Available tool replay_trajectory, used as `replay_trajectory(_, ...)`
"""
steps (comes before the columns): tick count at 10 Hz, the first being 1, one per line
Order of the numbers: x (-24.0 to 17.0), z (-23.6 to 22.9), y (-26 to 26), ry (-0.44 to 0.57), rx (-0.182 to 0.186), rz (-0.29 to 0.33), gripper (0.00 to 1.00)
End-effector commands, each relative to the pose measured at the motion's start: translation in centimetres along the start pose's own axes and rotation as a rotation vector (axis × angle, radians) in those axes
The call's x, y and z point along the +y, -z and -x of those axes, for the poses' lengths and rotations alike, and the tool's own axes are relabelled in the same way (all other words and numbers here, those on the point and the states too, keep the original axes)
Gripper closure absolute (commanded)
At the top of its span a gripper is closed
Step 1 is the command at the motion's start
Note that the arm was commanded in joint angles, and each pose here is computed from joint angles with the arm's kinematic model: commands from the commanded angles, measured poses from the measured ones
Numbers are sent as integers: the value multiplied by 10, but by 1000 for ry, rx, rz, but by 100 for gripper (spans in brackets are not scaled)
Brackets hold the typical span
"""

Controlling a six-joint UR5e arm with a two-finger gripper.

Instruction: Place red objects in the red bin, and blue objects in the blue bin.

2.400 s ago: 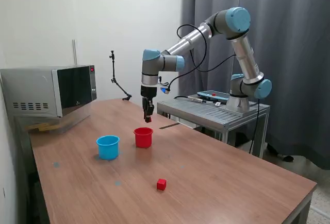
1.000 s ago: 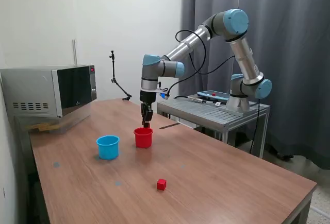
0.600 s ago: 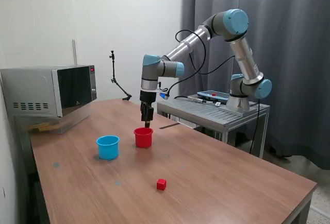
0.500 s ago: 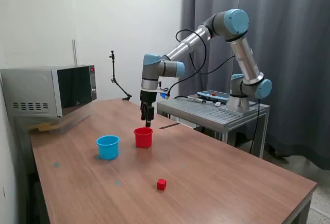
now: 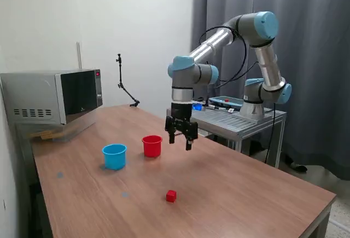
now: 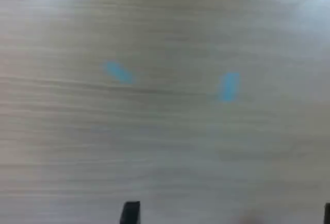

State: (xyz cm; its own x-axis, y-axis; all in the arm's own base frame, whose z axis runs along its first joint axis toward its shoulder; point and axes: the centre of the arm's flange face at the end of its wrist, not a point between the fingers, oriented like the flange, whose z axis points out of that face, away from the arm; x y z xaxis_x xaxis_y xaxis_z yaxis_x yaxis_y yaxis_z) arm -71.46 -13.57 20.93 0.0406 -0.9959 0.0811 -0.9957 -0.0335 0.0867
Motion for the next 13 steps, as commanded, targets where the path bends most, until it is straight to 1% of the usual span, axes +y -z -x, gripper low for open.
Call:
replay_trajectory(1, 17, -71, -33, 273, 90, -76, 0)
replay_trajectory(2, 32, -68, -45, 283, 90, -69, 0)
replay_trajectory(3, 43, -61, -45, 279, 88, -53, 0)
replay_trajectory(5, 74, -50, -49, 266, 74, -13, 0)
replay_trajectory(6, 83, -41, -57, 256, 70, -7, 0)
replay_trajectory(7, 90, -24, -61, 229, 74, -3, 0)
replay_trajectory(8, 91, -20, -64, 243, 80, -5, 0)
replay_trajectory(9, 89, -19, -74, 264, 90, -32, 0)
replay_trajectory(10, 89, -17, -84, 264, 97, -43, 0)
replay_trajectory(11, 93, -18, -87, 264, 129, -33, 0)
replay_trajectory(12, 93, -26, -86, 263, 210, -15, 0)
replay_trajectory(13, 91, -27, -91, 266, 240, -18, 0)
